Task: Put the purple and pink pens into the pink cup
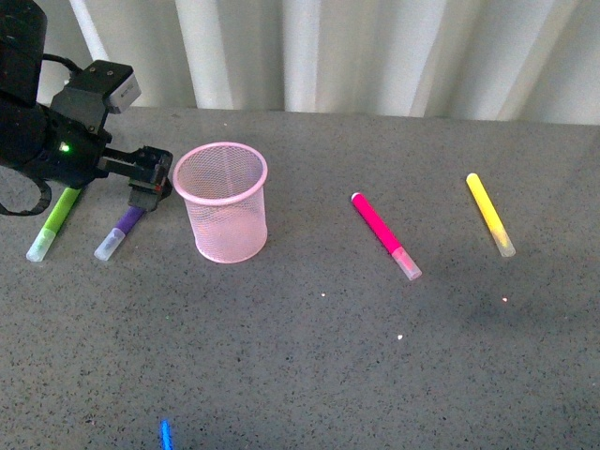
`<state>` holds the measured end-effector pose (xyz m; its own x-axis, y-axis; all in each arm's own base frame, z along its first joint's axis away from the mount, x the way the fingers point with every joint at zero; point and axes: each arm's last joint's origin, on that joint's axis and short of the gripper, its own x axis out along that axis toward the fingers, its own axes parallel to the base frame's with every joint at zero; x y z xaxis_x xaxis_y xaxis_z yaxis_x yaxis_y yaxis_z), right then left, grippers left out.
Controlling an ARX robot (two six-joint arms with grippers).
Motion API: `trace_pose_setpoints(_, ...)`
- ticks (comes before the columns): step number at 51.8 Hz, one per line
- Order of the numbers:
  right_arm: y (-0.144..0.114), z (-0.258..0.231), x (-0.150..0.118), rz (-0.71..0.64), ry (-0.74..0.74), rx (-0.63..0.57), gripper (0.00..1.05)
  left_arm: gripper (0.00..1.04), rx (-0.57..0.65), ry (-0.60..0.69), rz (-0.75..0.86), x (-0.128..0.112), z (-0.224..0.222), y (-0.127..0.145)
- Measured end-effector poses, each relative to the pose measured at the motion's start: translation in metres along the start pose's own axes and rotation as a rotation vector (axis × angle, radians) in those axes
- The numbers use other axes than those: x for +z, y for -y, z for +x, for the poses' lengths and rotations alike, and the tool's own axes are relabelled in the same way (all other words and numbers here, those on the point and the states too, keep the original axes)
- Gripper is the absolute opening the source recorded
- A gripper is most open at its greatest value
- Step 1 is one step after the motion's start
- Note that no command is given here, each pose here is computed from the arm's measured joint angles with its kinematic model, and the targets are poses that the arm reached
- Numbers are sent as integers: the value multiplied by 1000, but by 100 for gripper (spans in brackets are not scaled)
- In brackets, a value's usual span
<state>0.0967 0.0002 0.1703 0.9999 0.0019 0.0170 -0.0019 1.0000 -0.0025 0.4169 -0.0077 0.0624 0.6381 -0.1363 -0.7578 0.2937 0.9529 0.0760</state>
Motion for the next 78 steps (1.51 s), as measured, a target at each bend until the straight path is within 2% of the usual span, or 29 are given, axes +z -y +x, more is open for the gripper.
trace_pose_setpoints(24, 0, 0, 0, 0, 0, 0, 98, 98, -6, -14, 24, 4, 19, -1)
trace_pose_setpoints(47, 0, 0, 0, 0, 0, 0, 98, 98, 6, -35, 3, -1, 35, -17)
trace_pose_setpoints(63, 0, 0, 0, 0, 0, 0, 98, 57, 18, -53, -29, -3, 35, -22)
trace_pose_setpoints(70, 0, 0, 0, 0, 0, 0, 98, 32, 29, -56, -44, -4, 34, -24)
trace_pose_setpoints(78, 0, 0, 0, 0, 0, 0, 98, 14, 39, -56, -52, -6, 29, -26)
